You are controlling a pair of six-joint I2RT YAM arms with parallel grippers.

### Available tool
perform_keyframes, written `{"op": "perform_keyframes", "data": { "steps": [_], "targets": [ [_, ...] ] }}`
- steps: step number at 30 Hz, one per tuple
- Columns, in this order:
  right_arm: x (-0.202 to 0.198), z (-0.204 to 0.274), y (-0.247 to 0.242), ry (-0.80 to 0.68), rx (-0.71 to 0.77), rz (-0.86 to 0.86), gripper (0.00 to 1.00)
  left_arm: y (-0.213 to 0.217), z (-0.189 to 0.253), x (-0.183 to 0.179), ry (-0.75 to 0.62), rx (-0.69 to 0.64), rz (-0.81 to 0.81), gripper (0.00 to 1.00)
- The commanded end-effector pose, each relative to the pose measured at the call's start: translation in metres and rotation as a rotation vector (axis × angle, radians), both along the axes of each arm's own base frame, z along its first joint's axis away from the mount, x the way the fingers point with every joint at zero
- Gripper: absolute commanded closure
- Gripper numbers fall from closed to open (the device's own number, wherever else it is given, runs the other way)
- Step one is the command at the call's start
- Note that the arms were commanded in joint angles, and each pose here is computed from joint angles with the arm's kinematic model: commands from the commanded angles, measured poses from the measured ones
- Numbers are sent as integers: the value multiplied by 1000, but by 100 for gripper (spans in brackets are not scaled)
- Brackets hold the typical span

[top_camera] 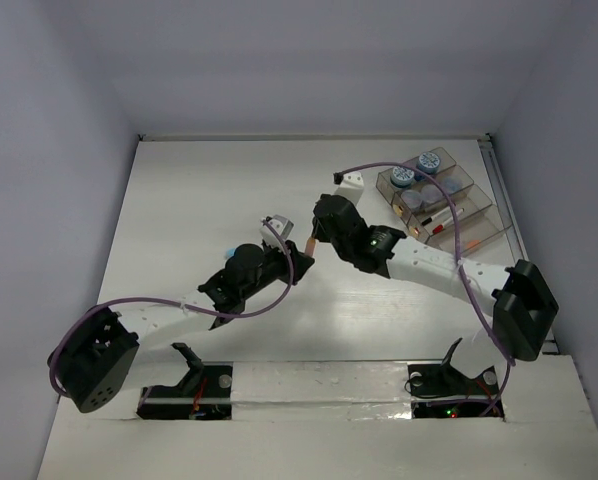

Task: Sort the stationery into containers
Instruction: Close the pen cap on the pen.

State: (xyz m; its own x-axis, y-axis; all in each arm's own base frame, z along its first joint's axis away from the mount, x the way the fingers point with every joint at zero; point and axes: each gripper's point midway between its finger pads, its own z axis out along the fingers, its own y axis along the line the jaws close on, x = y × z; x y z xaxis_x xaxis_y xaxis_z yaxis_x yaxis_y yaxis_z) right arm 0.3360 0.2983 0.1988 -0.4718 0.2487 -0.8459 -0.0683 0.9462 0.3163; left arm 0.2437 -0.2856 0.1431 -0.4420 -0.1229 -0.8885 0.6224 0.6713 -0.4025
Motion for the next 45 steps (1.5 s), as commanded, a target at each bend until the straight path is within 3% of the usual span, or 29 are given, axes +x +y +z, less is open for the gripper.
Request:
{"op": "perform_keyframes", "data": {
  "steps": [1, 27, 45],
  "targets": [
    [2, 20, -3, -60, -31, -55, 100, -3, 31, 10, -73, -46, 27, 100],
    [1, 46, 12, -140, 2, -50, 100, -13, 29, 5, -70, -32, -1, 100],
    [-21, 24, 23, -135, -62, -74, 100, 8, 35, 15, -83, -42, 126, 100]
  ]
}}
